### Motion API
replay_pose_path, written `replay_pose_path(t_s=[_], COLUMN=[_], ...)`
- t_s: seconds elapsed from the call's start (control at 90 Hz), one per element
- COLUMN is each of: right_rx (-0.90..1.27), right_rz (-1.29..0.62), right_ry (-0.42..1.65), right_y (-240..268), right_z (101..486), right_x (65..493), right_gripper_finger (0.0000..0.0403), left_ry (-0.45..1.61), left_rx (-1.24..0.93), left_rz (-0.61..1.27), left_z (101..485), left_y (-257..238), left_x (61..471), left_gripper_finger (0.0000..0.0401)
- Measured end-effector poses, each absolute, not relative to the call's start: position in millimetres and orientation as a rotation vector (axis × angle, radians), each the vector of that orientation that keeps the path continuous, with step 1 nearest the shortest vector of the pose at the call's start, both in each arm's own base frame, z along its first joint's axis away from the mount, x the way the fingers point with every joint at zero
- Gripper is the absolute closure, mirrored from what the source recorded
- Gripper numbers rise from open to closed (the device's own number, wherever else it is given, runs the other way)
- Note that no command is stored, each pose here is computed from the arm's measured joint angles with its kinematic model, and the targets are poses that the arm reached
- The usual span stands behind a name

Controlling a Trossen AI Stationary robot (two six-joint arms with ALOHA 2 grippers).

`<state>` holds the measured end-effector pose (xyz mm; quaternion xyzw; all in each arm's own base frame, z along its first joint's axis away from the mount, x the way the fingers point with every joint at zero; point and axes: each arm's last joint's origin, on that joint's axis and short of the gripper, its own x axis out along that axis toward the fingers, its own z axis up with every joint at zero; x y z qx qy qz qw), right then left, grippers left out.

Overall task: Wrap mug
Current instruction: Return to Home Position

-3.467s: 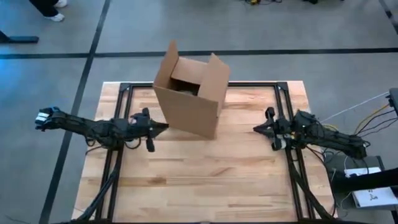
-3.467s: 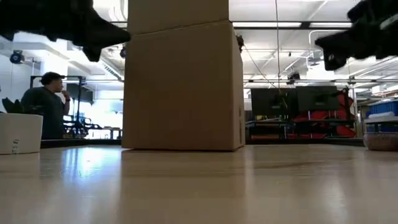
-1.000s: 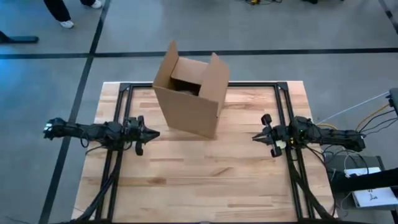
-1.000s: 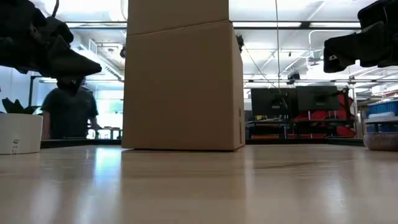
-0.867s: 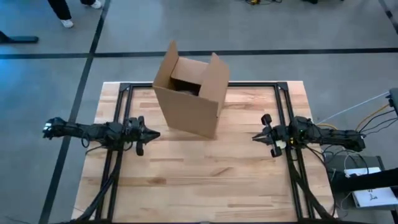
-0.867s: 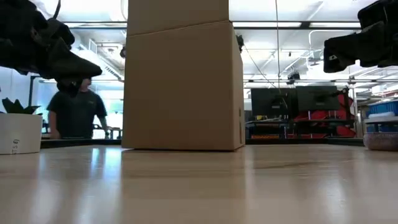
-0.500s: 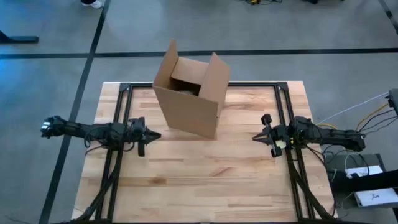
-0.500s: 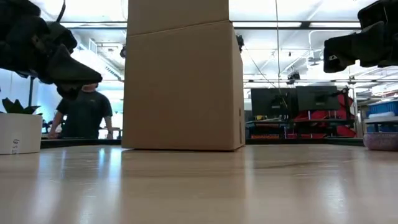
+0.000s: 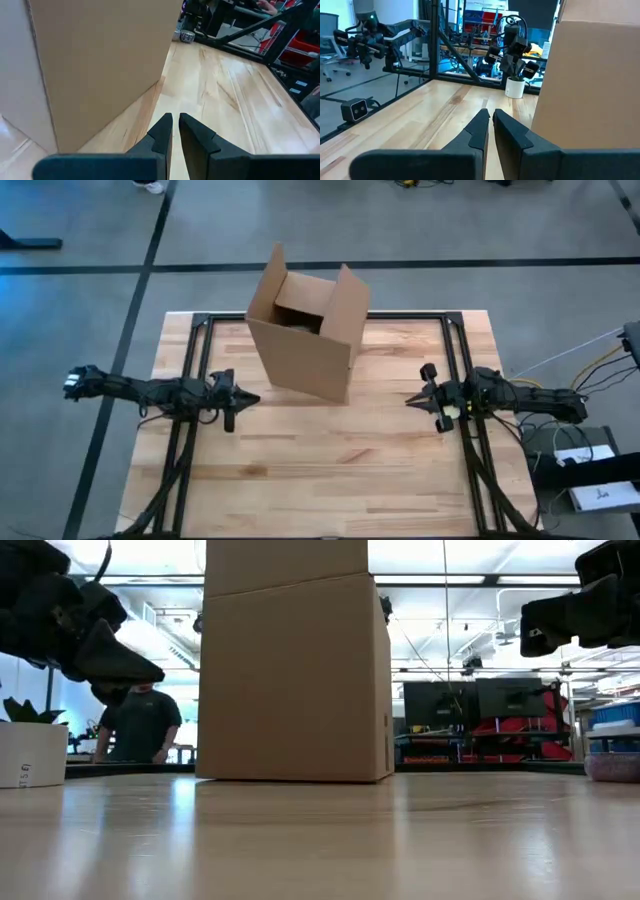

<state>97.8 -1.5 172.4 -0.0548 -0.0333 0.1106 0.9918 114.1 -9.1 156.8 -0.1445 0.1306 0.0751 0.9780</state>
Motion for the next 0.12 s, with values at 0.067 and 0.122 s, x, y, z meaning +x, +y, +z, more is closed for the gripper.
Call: replay_pose_path(t_s=[0.067, 0.122], right_rx=[-0.11, -0.11], right_rz=[0.222, 0.222], right_ry=[-0.067, -0.067], right_y=[-1.5, -1.5], right_z=[172.4, 172.4], right_x=[97.8, 97.8], right_gripper_finger=[0.0389, 0.0389], left_ry=[0.268, 0.271], left_rx=[-0.29, -0.29], left_rz=[0.152, 0.153], left_z=[156.3, 156.0], left_y=[-9.1, -9.1], left_x=[114.3, 114.6], left_gripper_finger=[0.0381, 0.0381])
